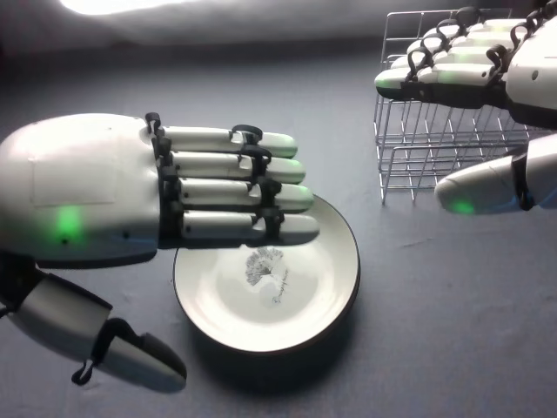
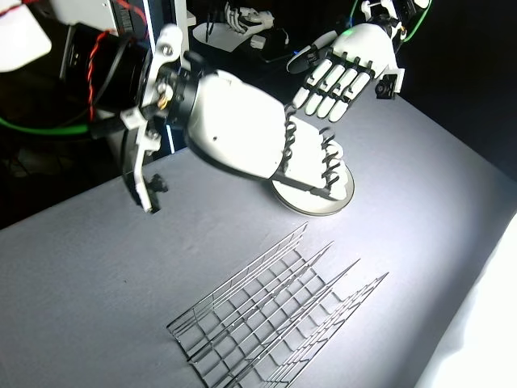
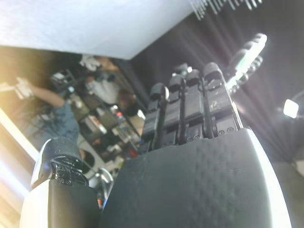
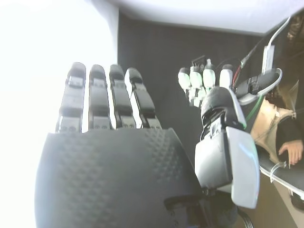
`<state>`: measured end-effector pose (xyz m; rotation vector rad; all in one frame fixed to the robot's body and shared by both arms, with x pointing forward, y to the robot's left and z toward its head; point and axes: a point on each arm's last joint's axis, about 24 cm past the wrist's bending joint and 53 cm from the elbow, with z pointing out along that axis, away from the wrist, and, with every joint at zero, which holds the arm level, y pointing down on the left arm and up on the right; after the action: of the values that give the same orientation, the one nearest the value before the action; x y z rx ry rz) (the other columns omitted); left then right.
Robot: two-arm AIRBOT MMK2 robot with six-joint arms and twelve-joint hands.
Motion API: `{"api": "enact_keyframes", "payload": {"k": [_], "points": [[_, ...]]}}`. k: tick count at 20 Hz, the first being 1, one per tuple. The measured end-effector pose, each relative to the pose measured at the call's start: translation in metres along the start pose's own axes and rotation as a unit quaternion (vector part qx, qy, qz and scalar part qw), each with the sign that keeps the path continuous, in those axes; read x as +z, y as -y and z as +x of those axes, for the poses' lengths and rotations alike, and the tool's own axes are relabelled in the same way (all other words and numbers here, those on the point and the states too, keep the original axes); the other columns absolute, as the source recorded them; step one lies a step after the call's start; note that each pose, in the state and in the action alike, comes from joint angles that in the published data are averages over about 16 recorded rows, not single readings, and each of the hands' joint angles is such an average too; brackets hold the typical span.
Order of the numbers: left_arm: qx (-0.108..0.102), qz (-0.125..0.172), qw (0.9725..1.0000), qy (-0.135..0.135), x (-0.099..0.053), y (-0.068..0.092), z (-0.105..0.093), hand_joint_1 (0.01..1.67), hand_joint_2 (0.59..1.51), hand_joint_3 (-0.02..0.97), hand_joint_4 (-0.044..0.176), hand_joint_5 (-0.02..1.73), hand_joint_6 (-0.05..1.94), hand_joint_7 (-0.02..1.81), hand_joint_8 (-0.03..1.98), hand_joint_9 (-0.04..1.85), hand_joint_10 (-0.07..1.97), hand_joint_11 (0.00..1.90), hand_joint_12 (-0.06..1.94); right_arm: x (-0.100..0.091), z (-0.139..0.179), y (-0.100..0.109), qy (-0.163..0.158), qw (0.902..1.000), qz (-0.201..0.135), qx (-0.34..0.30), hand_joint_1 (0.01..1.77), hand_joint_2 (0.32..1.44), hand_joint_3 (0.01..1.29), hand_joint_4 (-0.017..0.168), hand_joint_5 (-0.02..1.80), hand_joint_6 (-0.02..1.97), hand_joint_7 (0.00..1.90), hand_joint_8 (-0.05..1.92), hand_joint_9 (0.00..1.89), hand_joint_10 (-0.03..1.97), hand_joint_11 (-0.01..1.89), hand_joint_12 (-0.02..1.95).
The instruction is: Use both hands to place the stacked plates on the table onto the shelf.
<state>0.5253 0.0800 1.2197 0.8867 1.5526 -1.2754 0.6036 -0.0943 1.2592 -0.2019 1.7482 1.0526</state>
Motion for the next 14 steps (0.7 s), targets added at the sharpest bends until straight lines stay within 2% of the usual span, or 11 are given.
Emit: {"api": "enact_keyframes", "payload": {"k": [2,5,10,14], "points": [[-0.002,0.005,1.0000,-0.008,-0.001,-0.001,0.002,0.02,1.097,-0.010,-0.002,0.08,0.03,0.06,0.03,0.06,0.03,0.06,0.04,0.001,0.000,0.003,-0.001,1.0000,0.003,0.000,0.02,1.17,0.02,-0.005,0.07,0.09,0.11,0.07,0.11,0.07,0.15,0.05],[-0.007,0.014,0.9995,-0.028,-0.002,-0.001,0.010,0.02,1.098,-0.012,-0.001,0.06,0.00,0.04,-0.01,0.02,0.01,0.02,0.02,0.002,0.002,0.006,-0.004,1.0000,0.005,-0.001,0.02,1.16,0.01,-0.005,0.02,0.03,0.02,0.01,0.02,0.01,0.02,0.01],[-0.008,0.030,0.9971,-0.069,-0.006,-0.007,0.024,0.02,1.094,-0.012,0.000,0.04,0.00,0.03,-0.01,0.02,0.01,0.02,0.02,0.004,0.006,0.008,-0.009,0.9999,0.004,-0.002,0.04,1.14,0.01,-0.005,0.01,0.02,0.02,0.01,0.02,0.01,0.02,0.00],[0.000,0.044,0.9927,-0.113,-0.006,-0.011,0.041,0.02,1.089,-0.012,0.002,0.03,0.01,0.02,-0.01,0.02,0.01,0.02,0.02,0.005,0.009,0.008,-0.013,0.9999,0.001,-0.002,0.09,1.12,0.01,-0.005,0.01,0.02,0.02,0.01,0.02,0.01,0.04,0.01]]}}
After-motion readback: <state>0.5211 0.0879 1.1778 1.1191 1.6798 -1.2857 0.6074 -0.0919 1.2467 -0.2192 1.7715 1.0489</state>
